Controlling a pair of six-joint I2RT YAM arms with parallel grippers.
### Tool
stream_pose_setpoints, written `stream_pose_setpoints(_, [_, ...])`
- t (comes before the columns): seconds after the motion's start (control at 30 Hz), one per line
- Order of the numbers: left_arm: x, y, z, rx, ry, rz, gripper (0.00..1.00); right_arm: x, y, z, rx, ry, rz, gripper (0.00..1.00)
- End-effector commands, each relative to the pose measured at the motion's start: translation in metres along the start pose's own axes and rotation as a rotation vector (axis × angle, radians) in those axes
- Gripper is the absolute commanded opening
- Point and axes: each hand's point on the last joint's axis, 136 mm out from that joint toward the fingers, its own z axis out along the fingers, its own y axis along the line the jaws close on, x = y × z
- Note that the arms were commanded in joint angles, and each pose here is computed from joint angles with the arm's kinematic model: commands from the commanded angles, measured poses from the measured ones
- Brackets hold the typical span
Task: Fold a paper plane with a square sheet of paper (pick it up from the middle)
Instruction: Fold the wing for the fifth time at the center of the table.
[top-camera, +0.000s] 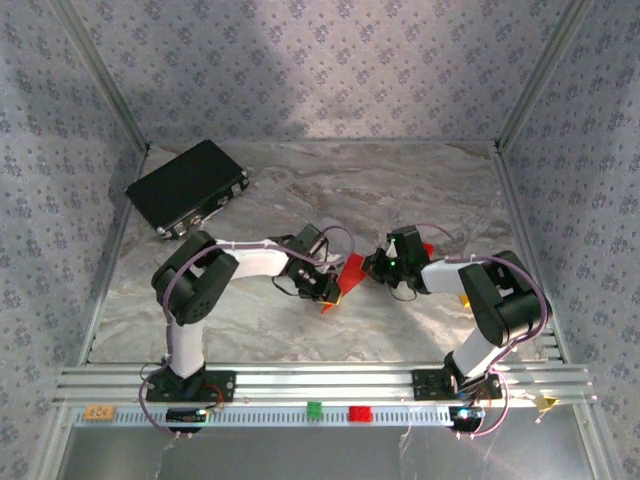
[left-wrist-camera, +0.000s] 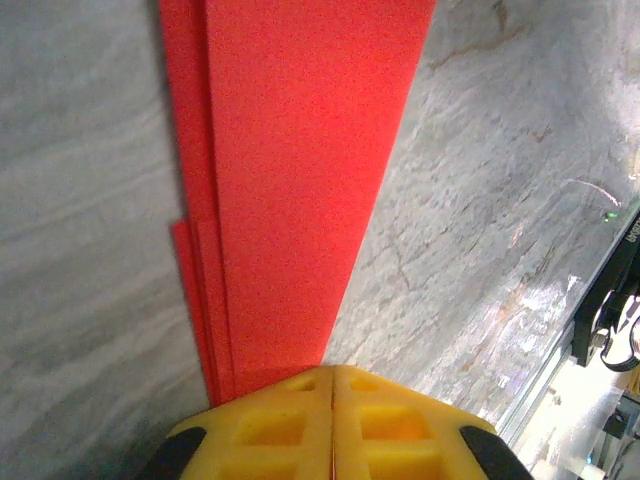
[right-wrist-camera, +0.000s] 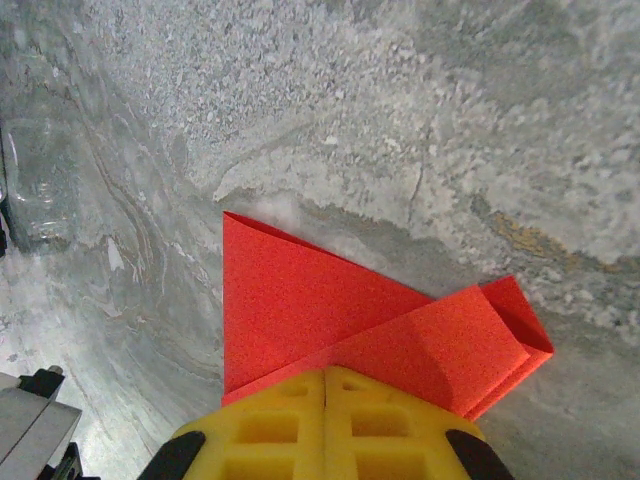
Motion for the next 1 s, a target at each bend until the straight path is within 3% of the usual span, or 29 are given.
stream_pose_setpoints(0.0, [0.024,0.013,-0.006,-0.058,0.044,-0.037,0.08,0.013,-0.037,-0.001,0.135,0.022,0.049,0.04])
stream_pose_setpoints(0.67, [0.057,0.033,-0.022,-0.149,0.068,-0.072,0.05,0.012,-0.035,-0.003,0.133,0.02,0.045,0.04])
stream_pose_setpoints(0.97, [0.046,0.017,-0.042,-0.136,-0.033,-0.017,0.01,0.011,-0.026,-0.003,0.103,0.023,0.018,0.05])
